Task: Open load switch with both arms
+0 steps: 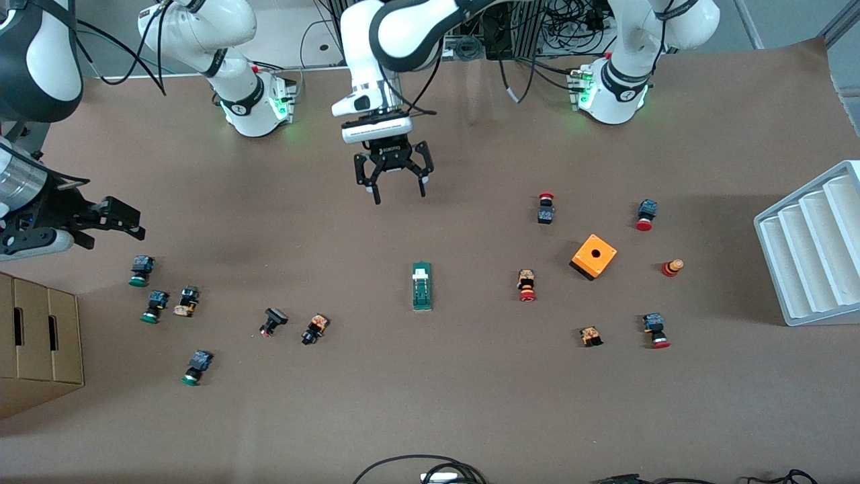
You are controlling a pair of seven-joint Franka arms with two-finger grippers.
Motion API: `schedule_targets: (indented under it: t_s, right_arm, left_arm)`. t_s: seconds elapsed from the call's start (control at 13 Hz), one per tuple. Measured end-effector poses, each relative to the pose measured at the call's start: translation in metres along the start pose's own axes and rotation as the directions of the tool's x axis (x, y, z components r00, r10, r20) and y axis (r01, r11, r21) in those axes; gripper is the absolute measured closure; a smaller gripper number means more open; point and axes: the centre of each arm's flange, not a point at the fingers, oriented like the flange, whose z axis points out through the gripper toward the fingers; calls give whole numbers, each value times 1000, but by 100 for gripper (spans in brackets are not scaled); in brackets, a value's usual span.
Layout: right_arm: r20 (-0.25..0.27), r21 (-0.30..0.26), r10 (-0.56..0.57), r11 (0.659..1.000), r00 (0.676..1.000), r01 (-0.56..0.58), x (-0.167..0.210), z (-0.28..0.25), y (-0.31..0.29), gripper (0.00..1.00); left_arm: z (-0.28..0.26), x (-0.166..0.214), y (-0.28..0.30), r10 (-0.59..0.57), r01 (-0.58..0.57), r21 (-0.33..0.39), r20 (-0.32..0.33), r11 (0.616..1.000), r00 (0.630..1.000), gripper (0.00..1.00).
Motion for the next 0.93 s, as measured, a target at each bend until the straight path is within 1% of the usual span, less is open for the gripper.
schedule_targets:
  t_s: [0.15, 0.23, 0.31, 0.39, 0.69, 0.93]
  right_arm:
    - [-3, 0, -3, 1000, 1000, 3, 1, 0, -2, 0]
    - [-5, -1, -3, 1000, 1000, 3, 1, -1, -2, 0]
    - [-8, -1, -4, 1000, 1000, 4, 1, -2, -2, 0]
    - [-11, -2, -4, 1000, 1000, 4, 1, -3, -2, 0]
    - [-23, -4, -4, 1000, 1000, 4, 3, -8, -2, 0]
    - [-23, -4, -3, 1000, 1000, 3, 3, -8, -1, 0]
  left_arm:
    - [1, 52, -35, 4, -4, 10, 30, 1000, 1000, 0]
    - [-1, 68, -48, -2, 2, 9, 39, 1000, 999, 0]
    - [-3, 76, -55, -7, 7, 9, 46, 1000, 999, 0]
    - [-5, 77, -56, -9, 8, 7, 50, 1000, 999, 0]
    - [-5, 59, -48, 20, -20, 0, 64, 1000, 998, 0]
    - [-5, 59, -47, 20, -20, -4, 64, 1000, 998, 0]
